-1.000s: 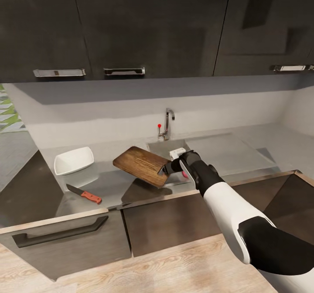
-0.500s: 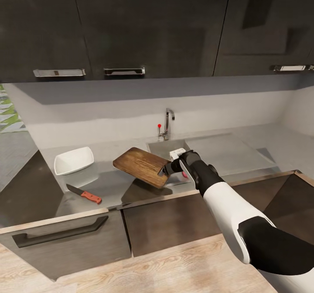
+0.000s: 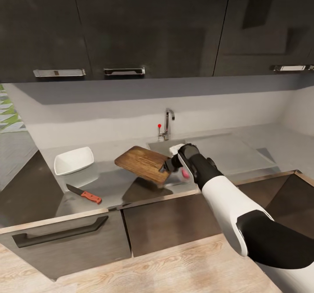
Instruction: In the kitchen, take the Vidalia onion out of the sink, dice it on the chopping board with the paring knife, put the diced onion into the bowl on the countertop, then place both the paring knife and the chopping board into the sink.
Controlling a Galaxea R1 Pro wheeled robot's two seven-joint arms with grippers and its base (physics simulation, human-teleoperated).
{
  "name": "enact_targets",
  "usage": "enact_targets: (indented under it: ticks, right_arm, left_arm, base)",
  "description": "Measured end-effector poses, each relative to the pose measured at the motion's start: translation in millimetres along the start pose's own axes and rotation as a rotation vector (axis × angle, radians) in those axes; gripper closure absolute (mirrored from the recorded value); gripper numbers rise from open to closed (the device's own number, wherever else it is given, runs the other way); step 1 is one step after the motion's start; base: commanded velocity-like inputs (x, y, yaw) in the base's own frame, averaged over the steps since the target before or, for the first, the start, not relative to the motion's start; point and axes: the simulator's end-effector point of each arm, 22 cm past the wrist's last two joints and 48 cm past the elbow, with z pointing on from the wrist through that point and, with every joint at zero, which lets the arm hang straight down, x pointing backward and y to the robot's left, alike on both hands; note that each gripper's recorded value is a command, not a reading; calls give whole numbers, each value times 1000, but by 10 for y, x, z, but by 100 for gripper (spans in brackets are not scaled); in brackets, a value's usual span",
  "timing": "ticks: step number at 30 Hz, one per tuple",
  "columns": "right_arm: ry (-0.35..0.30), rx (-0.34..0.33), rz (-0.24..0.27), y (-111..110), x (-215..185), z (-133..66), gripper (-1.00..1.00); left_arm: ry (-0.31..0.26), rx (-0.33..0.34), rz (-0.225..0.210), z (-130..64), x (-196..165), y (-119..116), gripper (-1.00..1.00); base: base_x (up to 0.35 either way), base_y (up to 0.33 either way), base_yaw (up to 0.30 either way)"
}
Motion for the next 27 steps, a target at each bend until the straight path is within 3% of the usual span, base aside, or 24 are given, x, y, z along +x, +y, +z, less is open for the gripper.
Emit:
enact_targets:
  ticks: [6, 8, 11, 14, 16, 27]
  right_arm:
    - [24, 13, -13, -52, -45, -65, 100]
    - [32, -30, -47, 105, -31, -59, 100]
    - [59, -106, -164, 452, 52, -44, 100]
    - [67, -164, -228, 642, 98, -49, 100]
    - [49, -207, -236, 756, 69, -69, 100]
    - [28, -215, -262, 789, 33, -73, 100]
  left_arm:
    - [0, 0, 0, 0, 0, 0, -100]
    - [0, 0, 0, 0, 0, 0, -100]
    - [0, 0, 0, 0, 0, 0, -100]
    - [0, 0, 0, 0, 0, 0, -100]
    - [0, 0, 0, 0, 1, 0, -100]
    - [-1, 0, 0, -2, 2, 0, -100]
  base:
    - [0, 0, 0]
    - [0, 0, 0]
    - [0, 0, 0]
    - [2, 0, 0]
    - [79, 0, 0]
    - [280, 0, 0]
